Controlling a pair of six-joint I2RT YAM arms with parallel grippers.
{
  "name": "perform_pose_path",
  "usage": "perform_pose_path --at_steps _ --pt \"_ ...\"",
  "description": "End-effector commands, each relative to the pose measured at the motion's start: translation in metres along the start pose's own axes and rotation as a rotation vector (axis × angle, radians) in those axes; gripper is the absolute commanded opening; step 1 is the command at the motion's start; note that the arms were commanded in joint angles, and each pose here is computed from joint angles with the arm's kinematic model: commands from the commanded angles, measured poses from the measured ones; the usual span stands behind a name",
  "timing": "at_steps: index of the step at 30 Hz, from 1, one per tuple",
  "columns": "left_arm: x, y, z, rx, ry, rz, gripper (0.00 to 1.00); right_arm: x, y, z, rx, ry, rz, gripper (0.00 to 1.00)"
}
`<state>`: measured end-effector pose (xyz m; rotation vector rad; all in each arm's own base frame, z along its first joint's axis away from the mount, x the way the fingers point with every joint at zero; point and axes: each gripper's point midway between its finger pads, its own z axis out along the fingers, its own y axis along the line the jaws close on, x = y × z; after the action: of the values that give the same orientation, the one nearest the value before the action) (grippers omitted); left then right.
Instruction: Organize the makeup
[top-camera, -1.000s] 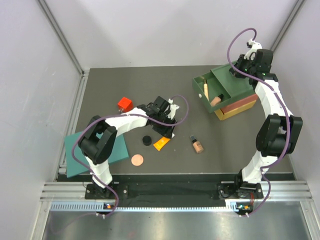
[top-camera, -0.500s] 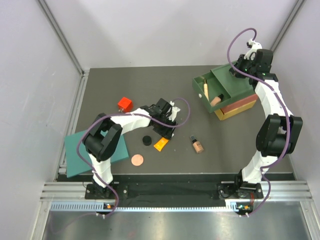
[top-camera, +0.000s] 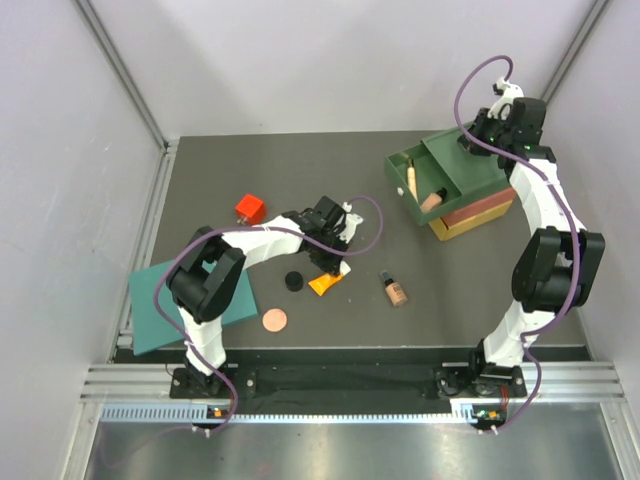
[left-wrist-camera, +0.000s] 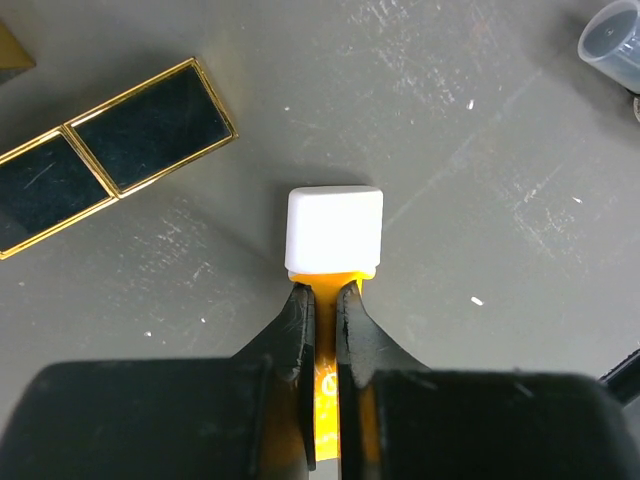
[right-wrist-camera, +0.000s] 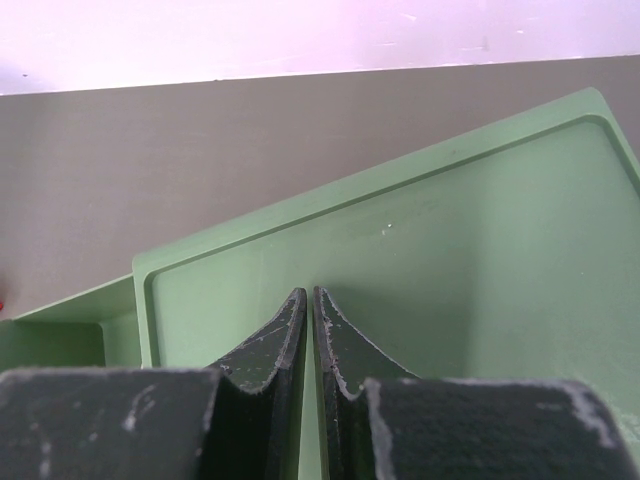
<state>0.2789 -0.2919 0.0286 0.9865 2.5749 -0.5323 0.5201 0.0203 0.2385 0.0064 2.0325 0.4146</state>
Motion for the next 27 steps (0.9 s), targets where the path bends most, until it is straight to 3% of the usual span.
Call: perform_pose_path --at_steps 1,7,17,27 --pt "-0.001 -0.002 -0.008 -0.009 -0.005 0.056 0.00 0.141 -0.024 0.001 0.089 0.452 0.162 0.08" --pt "-0.046 -0.008 -0.042 -0.020 -0.109 0.078 0.00 0.140 -0.024 0.002 0.087 0.452 0.163 0.08" --pt "-0.158 -0.018 -0.107 0.046 -0.389 0.039 0.00 0.142 -0.024 0.002 0.086 0.455 0.164 0.08" --pt "-0.234 -0.047 -0.151 0.223 -0.642 -0.012 0.00 0.142 -0.024 0.004 0.080 0.455 0.166 0.08"
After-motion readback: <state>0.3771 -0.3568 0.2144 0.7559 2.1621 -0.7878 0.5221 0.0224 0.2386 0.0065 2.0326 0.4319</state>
